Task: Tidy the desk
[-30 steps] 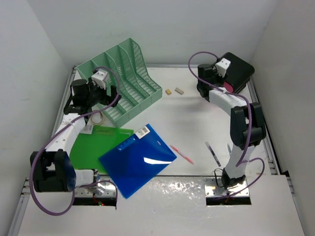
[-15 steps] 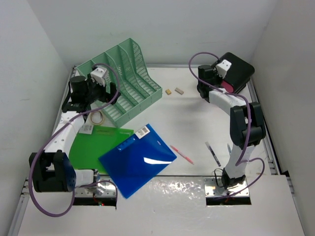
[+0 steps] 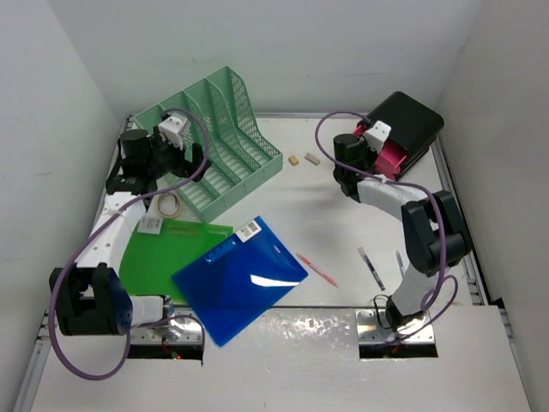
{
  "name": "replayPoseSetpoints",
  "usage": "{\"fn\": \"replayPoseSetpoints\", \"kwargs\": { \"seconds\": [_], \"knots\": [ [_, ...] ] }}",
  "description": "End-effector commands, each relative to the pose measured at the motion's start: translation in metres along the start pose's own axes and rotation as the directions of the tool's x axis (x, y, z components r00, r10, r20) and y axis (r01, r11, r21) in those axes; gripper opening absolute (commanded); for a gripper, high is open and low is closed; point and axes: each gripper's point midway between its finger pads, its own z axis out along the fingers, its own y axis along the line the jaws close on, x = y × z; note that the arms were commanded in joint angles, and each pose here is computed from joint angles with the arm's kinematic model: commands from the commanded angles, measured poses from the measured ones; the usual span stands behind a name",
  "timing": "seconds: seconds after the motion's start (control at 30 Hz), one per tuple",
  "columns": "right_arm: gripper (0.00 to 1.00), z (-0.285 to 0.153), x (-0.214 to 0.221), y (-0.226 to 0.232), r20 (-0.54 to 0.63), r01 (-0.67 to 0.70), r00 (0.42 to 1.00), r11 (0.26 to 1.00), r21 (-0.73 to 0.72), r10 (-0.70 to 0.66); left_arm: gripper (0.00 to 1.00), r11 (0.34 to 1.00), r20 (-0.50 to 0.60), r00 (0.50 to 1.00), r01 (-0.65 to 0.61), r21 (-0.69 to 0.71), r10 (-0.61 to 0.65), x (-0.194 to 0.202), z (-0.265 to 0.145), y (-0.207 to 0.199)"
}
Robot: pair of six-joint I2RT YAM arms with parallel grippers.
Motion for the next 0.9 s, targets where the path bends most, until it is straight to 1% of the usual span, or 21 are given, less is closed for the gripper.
{"fn": "replayPoseSetpoints", "kwargs": {
  "seconds": [0.0, 0.03, 0.07, 0.1, 0.13, 0.17, 0.2, 0.23, 0.33, 0.37, 0.4, 0.43, 0.5, 0.57, 0.6, 0.67, 0.7, 0.77, 0.8, 0.83, 0.87],
  "knots": [
    [0.05, -0.011, -0.005, 0.005, 0.003, -0.032, 0.999, 0.998, -0.046, 0.033, 0.88, 0.999, 0.060, 0.997, -0.049, 0.016, 0.048, -0.028, -0.006, -0.003],
    [0.06, -0.011, -0.001, 0.003, -0.001, -0.034, 0.999, 0.998, -0.046, 0.034, 0.88, 0.999, 0.063, 0.997, -0.049, 0.017, 0.048, -0.029, -0.006, -0.004],
    [0.09, -0.013, -0.001, 0.005, -0.001, -0.035, 0.999, 0.998, -0.054, 0.035, 0.88, 0.999, 0.063, 0.997, -0.049, 0.017, 0.048, -0.030, -0.007, -0.004],
    [0.13, -0.014, 0.000, 0.005, -0.001, -0.027, 1.000, 0.998, -0.055, 0.027, 0.88, 0.999, 0.064, 0.997, -0.050, 0.022, 0.048, -0.030, -0.007, -0.005],
    [0.21, -0.014, 0.000, 0.005, -0.002, -0.019, 1.000, 0.998, -0.058, 0.019, 0.89, 0.999, 0.062, 0.997, -0.048, 0.025, 0.047, -0.030, -0.007, -0.006],
    [0.41, -0.014, 0.000, 0.008, -0.004, -0.011, 1.000, 0.998, -0.070, 0.010, 0.90, 0.998, 0.062, 0.997, -0.048, 0.027, 0.047, -0.031, -0.008, -0.006],
    [0.50, -0.014, -0.002, 0.010, -0.003, 0.007, 1.000, 0.997, -0.078, -0.008, 0.90, 0.999, 0.060, 0.997, -0.047, 0.027, 0.045, -0.031, -0.008, -0.006],
    [0.62, -0.015, -0.002, 0.013, -0.010, 0.020, 1.000, 0.995, -0.098, -0.021, 0.91, 0.998, 0.058, 0.997, -0.050, 0.029, 0.048, -0.032, -0.009, -0.007],
    [0.66, -0.020, -0.006, 0.019, -0.015, 0.032, 0.999, 0.987, -0.156, -0.035, 0.92, 0.998, 0.029, 0.998, -0.053, 0.040, 0.052, -0.030, -0.012, -0.009],
    [0.70, -0.026, -0.011, 0.027, -0.017, 0.014, 1.000, 0.977, -0.211, -0.018, 0.92, 0.997, 0.031, 0.998, -0.062, 0.039, 0.061, -0.035, -0.014, -0.009],
    [0.73, -0.031, -0.006, 0.026, -0.020, 0.029, 0.999, 0.971, -0.239, -0.035, 0.92, 0.997, 0.023, 0.998, -0.063, 0.043, 0.062, -0.035, -0.016, -0.010],
    [0.75, -0.034, -0.011, 0.030, -0.006, 0.015, 1.000, 0.962, -0.272, -0.017, 0.92, 0.997, 0.000, 0.998, -0.061, 0.050, 0.061, -0.032, -0.018, -0.012],
    [0.79, -0.045, -0.017, 0.033, -0.002, 0.020, 1.000, 0.939, -0.342, -0.022, 0.92, 0.996, -0.004, 0.998, -0.068, 0.051, 0.068, -0.038, -0.022, -0.013],
    [0.80, -0.053, -0.025, 0.038, 0.012, 0.028, 1.000, 0.919, -0.393, -0.026, 0.92, 0.996, -0.019, 0.997, -0.072, 0.050, 0.073, -0.040, -0.026, -0.013],
    [0.80, -0.061, -0.028, 0.042, 0.022, 0.056, 0.998, 0.892, -0.450, -0.051, 0.92, 0.996, -0.037, 0.997, -0.063, 0.059, 0.065, -0.037, -0.028, -0.015],
    [0.79, -0.071, -0.033, 0.049, 0.051, 0.123, 0.992, 0.843, -0.523, -0.113, 0.92, 0.993, -0.040, 0.995, -0.087, 0.076, 0.090, -0.041, -0.032, -0.018],
    [0.78, -0.085, -0.037, 0.061, 0.064, 0.139, 0.990, 0.777, -0.614, -0.127, 0.92, 0.994, -0.056, 0.995, -0.078, 0.082, 0.083, -0.038, -0.034, -0.020],
    [0.75, -0.102, -0.036, 0.073, 0.086, 0.189, 0.979, 0.682, -0.707, -0.182, 0.92, 0.992, -0.069, 0.994, -0.080, 0.098, 0.087, -0.037, -0.037, -0.023],
    [0.71, -0.111, -0.041, 0.081, 0.123, 0.231, 0.969, 0.619, -0.750, -0.213, 0.92, 0.991, -0.088, 0.993, -0.069, 0.112, 0.079, -0.032, -0.039, -0.026],
    [0.53, -0.129, -0.029, 0.094, 0.125, 0.242, 0.958, 0.499, -0.832, -0.257, 0.92, 0.990, -0.095, 0.992, -0.074, 0.117, 0.085, -0.031, -0.040, -0.027],
    [0.44, -0.136, -0.040, 0.107, 0.177, 0.282, 0.947, 0.428, -0.859, -0.269, 0.92, 0.989, -0.106, 0.991, -0.074, 0.126, 0.087, -0.027, -0.041, -0.028]
  ]
}}
